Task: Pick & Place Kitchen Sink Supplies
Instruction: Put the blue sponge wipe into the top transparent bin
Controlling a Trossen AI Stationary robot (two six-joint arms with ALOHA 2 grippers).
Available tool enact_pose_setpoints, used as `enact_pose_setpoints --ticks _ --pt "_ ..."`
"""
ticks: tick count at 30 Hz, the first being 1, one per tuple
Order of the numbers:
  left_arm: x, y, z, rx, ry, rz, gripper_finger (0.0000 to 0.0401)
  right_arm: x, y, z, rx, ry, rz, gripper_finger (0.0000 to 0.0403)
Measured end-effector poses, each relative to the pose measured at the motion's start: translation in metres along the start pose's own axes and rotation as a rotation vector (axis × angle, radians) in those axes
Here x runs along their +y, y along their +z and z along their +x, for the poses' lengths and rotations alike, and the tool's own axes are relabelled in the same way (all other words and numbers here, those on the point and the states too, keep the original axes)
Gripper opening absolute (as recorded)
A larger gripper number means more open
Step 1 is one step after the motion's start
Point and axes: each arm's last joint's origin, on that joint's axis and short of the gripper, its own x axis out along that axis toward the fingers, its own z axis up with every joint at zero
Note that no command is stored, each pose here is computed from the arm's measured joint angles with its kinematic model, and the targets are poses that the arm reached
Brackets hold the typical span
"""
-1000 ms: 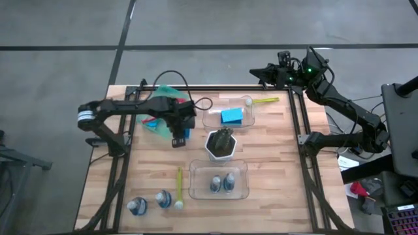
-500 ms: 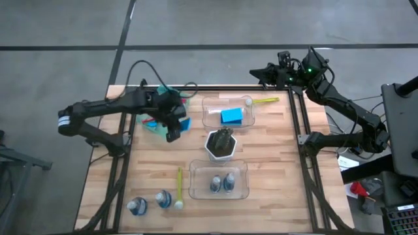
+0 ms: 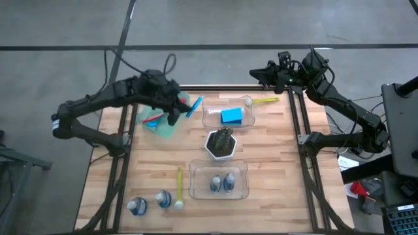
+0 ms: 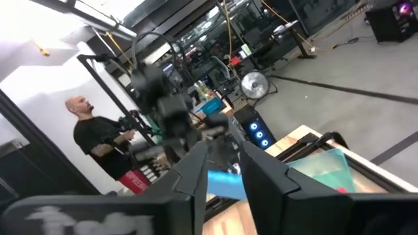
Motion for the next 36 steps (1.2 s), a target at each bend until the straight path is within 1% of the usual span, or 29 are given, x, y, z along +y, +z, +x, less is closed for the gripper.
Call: enact_pose_setpoints --ticks 6,9,13,16,20,25,28,33,36 --pt "0.0 0.032 -0.014 -0.246 -0.133 -0.044 0.0 0.001 0.0 0.0 0.013 0.018 -0.071 0.0123" --pt "0.002 0.043 -0.019 -0.341 -0.209 -0.08 0.0 0.002 -0.001 0.0 0.026 0.038 -0.074 0.0132" --pt "0.001 0.058 -0.026 -0.484 -0.316 -0.127 0.0 0.003 -0.003 0.003 0.077 0.106 -0.06 0.0137" --pt "-0.003 0.068 -0.034 -0.591 -0.395 -0.139 0.0 0.003 -0.006 0.007 0.11 0.14 -0.021 0.0137" --pt "-0.008 0.076 -0.041 -0.69 -0.473 -0.149 0.0 0.002 -0.006 0.016 0.099 0.175 0.025 0.0138" --pt "-0.008 0.08 -0.041 -0.719 -0.518 -0.205 0.0 0.001 -0.003 0.027 0.06 0.242 0.047 0.0135" --pt "-0.008 0.082 -0.038 -0.719 -0.543 -0.241 0.0 0.0 -0.003 0.034 0.058 0.303 0.075 0.0133" --pt "-0.005 0.083 -0.028 -0.672 -0.577 -0.285 0.0 0.0 -0.001 0.045 0.017 0.393 0.104 0.0139" --pt "-0.003 0.083 -0.019 -0.639 -0.593 -0.316 0.0 -0.003 0.0 0.051 0.016 0.411 0.142 0.0141"
